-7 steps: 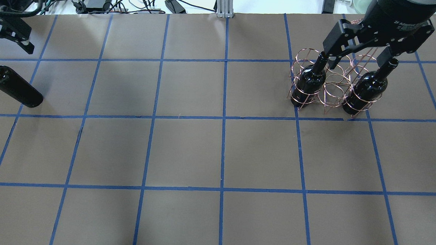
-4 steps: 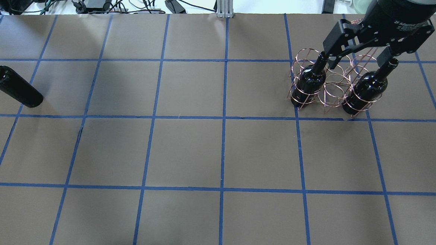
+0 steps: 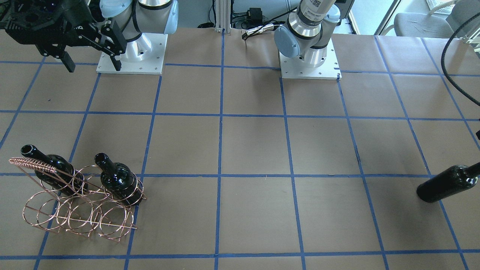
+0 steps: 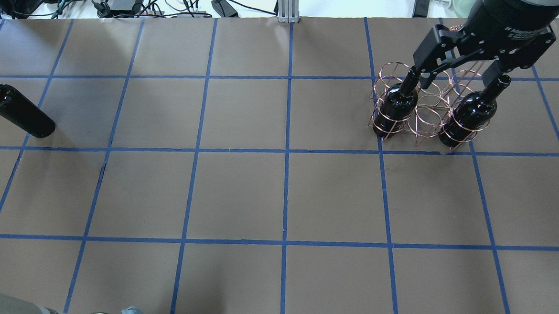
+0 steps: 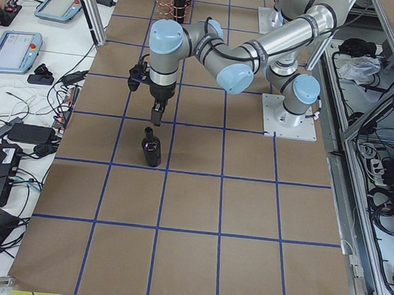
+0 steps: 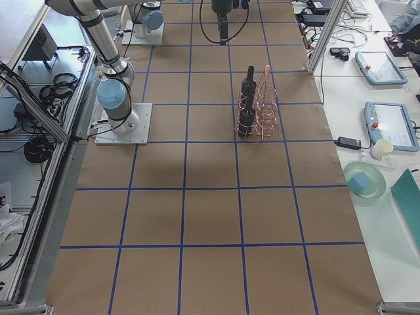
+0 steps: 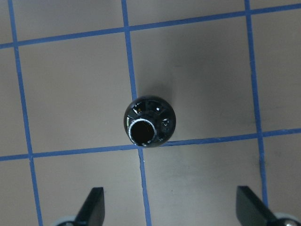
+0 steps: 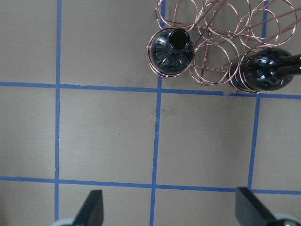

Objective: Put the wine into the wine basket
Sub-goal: 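Move the left gripper down over the lying dark wine bottle's neck, then close the left gripper on the bottle neck and lift it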

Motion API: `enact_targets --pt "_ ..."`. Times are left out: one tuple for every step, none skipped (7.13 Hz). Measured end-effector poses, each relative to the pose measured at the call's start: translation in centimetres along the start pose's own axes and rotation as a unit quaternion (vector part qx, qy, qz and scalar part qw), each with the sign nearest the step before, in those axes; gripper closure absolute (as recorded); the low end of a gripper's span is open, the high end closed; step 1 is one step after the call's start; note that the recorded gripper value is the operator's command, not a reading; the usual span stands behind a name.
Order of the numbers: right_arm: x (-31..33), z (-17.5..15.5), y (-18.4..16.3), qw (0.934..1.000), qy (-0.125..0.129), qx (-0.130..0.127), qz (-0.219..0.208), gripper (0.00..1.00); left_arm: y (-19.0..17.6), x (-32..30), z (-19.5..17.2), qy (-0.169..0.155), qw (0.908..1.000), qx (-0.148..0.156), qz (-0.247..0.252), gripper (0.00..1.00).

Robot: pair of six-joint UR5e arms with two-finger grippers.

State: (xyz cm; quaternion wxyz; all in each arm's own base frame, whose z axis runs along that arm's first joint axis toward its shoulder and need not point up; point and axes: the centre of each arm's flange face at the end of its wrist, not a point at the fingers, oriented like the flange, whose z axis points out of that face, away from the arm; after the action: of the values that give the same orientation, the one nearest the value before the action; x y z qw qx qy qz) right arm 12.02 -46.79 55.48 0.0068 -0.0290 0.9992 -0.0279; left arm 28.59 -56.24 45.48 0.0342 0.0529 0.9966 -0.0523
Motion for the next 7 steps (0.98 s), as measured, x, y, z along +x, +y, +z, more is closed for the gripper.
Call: enact_targets --pt "0.0 0.0 0.0 1.0 -0.001 -0.001 0.0 0.0 -0.5 -1.2 2.1 0.003 1.0 -0.003 0.0 0.1" --pt "0.0 0.1 0.0 1.0 -0.001 -0.002 0.0 0.0 -0.9 -1.9 4.0 0.008 0.9999 -0.008 -0.003 0.1" --pt "0.0 0.1 0.0 1.0 -0.001 -0.002 0.0 0.0 -1.2 -2.3 5.3 0.012 0.9998 -0.011 -0.011 0.18" --pt "0.0 0.1 0.0 1.0 -0.001 -0.003 0.0 0.0 -1.3 -2.4 6.1 0.014 0.9995 -0.013 -0.024 0.21" --pt "0.0 0.2 0.0 1.0 -0.002 -0.003 0.0 0.0 -1.4 -2.5 6.6 0.019 0.9992 -0.012 -0.033 0.21" --pt "0.0 0.2 -0.1 1.0 -0.002 -0.003 0.001 0.0 -1.5 -2.3 6.9 0.027 0.9988 -0.008 -0.039 0.25" --pt "0.0 0.2 0.0 1.0 -0.002 -0.002 0.002 0.0 -1.6 -2.2 7.3 0.035 0.9985 -0.006 -0.043 0.3"
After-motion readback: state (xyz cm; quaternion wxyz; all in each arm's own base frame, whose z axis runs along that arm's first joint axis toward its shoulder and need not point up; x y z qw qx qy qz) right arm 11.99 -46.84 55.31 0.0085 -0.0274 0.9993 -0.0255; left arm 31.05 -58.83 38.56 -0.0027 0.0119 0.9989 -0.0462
